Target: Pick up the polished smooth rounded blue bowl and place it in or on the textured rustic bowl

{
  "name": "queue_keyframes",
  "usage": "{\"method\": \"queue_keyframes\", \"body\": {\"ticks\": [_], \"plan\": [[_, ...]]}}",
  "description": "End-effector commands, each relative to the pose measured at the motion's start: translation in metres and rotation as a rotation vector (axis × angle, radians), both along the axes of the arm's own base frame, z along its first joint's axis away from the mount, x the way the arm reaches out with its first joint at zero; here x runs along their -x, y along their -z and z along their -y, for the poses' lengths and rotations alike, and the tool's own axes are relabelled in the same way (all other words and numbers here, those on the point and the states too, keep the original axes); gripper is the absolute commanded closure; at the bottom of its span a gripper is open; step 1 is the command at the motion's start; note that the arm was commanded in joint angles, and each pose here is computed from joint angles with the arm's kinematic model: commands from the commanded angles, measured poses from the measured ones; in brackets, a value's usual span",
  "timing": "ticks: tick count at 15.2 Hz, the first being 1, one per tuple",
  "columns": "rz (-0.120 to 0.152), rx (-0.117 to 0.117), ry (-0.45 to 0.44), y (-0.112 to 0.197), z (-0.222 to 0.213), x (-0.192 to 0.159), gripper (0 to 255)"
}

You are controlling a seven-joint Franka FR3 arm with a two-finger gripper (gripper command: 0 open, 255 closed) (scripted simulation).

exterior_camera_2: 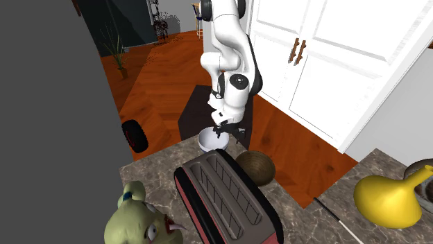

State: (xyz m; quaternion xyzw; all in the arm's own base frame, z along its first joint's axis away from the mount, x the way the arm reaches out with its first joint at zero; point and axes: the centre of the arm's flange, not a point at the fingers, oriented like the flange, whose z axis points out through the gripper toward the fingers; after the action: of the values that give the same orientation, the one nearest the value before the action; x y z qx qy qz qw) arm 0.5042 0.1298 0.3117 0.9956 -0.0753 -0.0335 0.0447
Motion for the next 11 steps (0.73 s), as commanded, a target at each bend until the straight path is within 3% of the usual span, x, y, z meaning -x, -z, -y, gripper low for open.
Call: {"method": "queue_keyframes", "body": {"ticks": [1, 6, 11], "plan": [[0.0, -0.001, 0.001, 0.013, 0.0, -0.001, 0], [0.0, -0.001, 0.001, 0.037, 0.002, 0.001, 0], [0.0, -0.001, 0.001, 0.037, 0.002, 0.001, 0]]}}
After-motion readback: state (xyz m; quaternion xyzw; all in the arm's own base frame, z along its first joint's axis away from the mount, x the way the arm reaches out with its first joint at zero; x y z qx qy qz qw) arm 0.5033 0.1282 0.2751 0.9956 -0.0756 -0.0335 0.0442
